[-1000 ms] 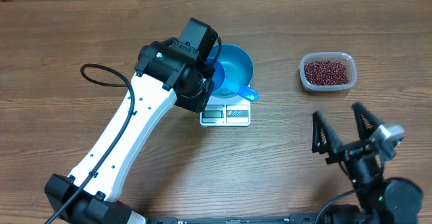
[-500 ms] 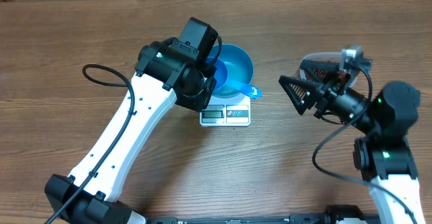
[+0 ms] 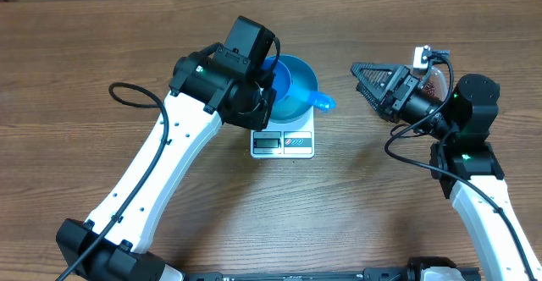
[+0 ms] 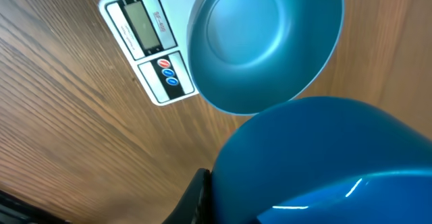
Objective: Scoop item into bowl and weigh 150g on scale
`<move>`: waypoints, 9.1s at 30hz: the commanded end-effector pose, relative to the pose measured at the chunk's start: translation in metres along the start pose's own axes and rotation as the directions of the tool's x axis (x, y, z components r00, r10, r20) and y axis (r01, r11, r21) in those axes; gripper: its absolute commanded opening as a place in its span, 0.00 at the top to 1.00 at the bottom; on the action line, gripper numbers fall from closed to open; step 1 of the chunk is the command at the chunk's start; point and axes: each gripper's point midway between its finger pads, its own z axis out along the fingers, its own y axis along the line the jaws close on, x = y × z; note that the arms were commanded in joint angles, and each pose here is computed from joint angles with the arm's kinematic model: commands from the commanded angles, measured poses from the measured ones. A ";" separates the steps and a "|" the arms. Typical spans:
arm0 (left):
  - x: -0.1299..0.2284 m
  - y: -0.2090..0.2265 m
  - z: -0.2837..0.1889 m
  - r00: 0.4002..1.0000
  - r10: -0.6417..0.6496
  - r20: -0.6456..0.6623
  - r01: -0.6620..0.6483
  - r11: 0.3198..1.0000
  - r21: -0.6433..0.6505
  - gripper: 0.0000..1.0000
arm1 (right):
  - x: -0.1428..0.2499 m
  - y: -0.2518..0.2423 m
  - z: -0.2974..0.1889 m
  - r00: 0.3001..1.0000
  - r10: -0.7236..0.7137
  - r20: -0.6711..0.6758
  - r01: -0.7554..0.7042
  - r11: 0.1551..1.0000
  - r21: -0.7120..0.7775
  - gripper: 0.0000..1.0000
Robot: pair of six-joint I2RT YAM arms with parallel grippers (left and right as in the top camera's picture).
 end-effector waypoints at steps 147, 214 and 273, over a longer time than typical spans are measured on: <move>0.008 -0.015 -0.063 -0.289 0.937 0.197 -0.953 -0.301 0.033 0.01 | -0.003 -0.046 -0.081 0.837 -0.547 0.000 0.462 0.706 0.537 0.96; 0.062 0.070 0.087 -0.317 0.892 0.323 -0.876 -0.406 0.260 0.96 | -0.001 -0.028 -0.094 0.805 -0.592 0.042 0.479 0.689 0.543 0.96; 0.006 0.065 0.188 -0.432 0.880 0.200 -0.901 -0.430 -0.055 0.96 | -0.002 -0.043 -0.088 0.832 -0.555 0.011 0.456 0.695 0.556 0.96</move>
